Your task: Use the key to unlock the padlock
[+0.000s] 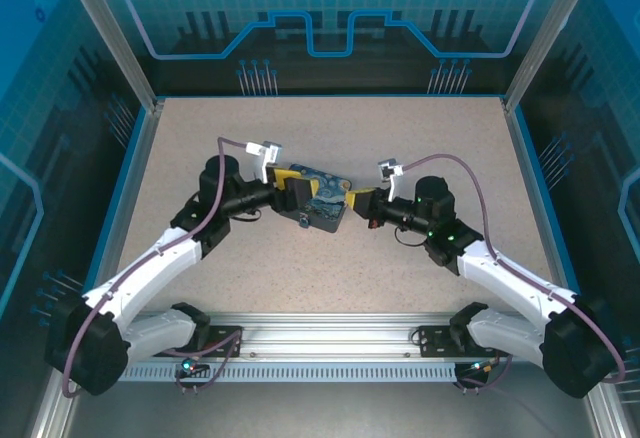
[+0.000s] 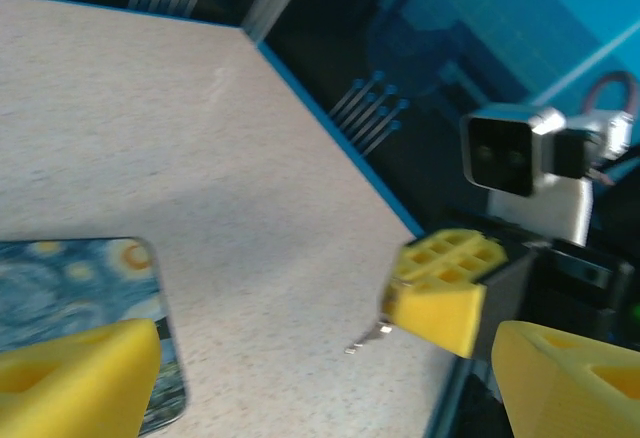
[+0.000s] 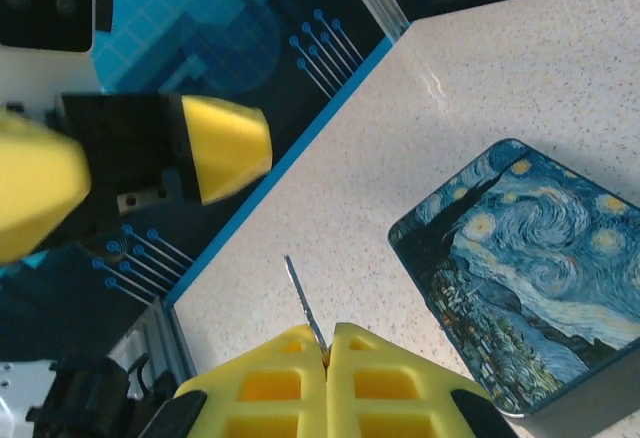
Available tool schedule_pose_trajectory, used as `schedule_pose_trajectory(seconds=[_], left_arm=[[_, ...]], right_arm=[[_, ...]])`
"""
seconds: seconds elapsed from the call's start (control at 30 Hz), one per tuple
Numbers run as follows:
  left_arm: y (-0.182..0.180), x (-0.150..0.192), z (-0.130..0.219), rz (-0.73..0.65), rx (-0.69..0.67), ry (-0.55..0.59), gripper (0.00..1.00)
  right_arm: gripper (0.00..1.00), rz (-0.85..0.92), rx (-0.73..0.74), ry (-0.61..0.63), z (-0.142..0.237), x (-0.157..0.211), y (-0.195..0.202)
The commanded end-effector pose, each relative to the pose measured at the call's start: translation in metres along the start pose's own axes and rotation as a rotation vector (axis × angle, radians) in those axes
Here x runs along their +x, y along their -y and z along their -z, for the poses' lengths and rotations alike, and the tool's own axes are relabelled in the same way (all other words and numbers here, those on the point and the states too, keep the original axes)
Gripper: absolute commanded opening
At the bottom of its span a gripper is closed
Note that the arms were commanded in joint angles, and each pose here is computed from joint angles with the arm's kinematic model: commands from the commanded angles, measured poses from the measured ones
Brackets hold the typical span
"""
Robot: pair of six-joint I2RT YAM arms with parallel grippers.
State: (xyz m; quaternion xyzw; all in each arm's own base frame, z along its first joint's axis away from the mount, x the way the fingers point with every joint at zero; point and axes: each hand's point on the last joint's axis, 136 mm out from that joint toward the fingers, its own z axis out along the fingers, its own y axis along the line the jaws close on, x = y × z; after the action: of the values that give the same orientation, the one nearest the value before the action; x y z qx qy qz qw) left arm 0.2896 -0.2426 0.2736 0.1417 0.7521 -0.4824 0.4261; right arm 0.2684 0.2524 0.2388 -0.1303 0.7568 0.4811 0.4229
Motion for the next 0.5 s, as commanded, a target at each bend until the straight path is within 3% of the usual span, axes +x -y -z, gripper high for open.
schedule_pose_trajectory(seconds=[0.0,0.13,0.47], left_arm=[[0.023,-0.006,-0.01,-0.011,0.109,0.062,0.87],[0.035,-0.006,-0.021,-0.003,0.164,0.075,0.84],[0.042,-0.004,-0.033,0.007,0.191,0.069,0.6]], right_arm=[[0.0,-0.092,-0.038,0.083,0.0,-0.015,-0.011],[0.0,-0.117,-0.068,0.084,-0.004,-0.017,-0.022],[0.0,-0.115,-0.109,0.083,-0.013,-0.015,-0.036]])
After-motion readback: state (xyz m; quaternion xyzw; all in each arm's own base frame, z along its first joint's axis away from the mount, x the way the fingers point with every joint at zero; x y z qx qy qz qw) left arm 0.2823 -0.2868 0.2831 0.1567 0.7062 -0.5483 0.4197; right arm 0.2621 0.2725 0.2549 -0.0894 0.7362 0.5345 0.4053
